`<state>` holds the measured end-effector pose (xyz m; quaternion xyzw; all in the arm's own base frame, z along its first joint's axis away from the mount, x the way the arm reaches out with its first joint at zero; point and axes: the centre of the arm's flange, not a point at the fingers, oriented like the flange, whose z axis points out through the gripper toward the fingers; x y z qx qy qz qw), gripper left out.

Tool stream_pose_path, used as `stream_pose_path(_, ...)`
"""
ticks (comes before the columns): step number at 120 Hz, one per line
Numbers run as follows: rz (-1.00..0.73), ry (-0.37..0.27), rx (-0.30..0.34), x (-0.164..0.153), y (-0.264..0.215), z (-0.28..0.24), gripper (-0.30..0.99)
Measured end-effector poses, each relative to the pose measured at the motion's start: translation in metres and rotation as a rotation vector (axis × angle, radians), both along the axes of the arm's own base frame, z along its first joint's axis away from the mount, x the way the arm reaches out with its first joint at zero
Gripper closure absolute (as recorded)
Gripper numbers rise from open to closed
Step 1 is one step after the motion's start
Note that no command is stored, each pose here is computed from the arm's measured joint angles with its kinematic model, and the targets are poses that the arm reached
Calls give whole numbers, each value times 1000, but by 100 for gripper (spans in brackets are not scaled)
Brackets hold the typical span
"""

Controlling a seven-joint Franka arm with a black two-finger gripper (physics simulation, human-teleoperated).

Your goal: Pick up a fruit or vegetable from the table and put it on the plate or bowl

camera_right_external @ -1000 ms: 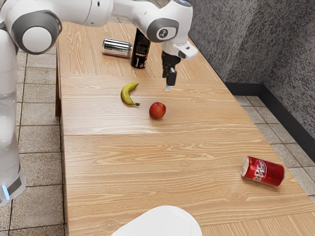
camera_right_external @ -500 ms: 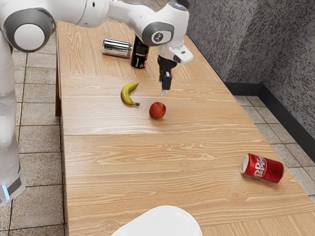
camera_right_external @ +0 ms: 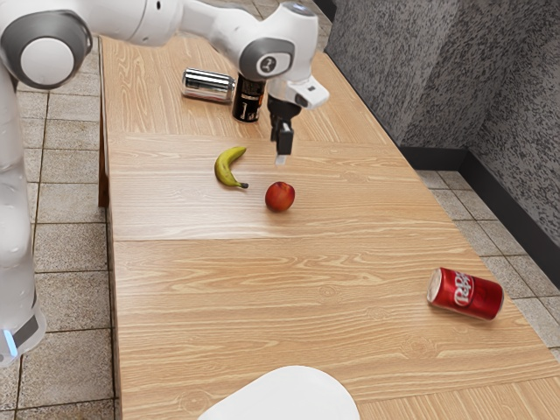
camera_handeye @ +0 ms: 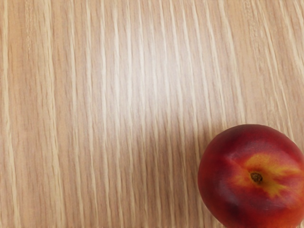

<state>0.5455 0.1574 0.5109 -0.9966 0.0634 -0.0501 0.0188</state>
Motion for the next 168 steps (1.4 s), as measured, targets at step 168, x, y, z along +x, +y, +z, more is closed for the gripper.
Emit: stream_pose_path(168, 85, -23, -13, 0, -38, -11, 0)
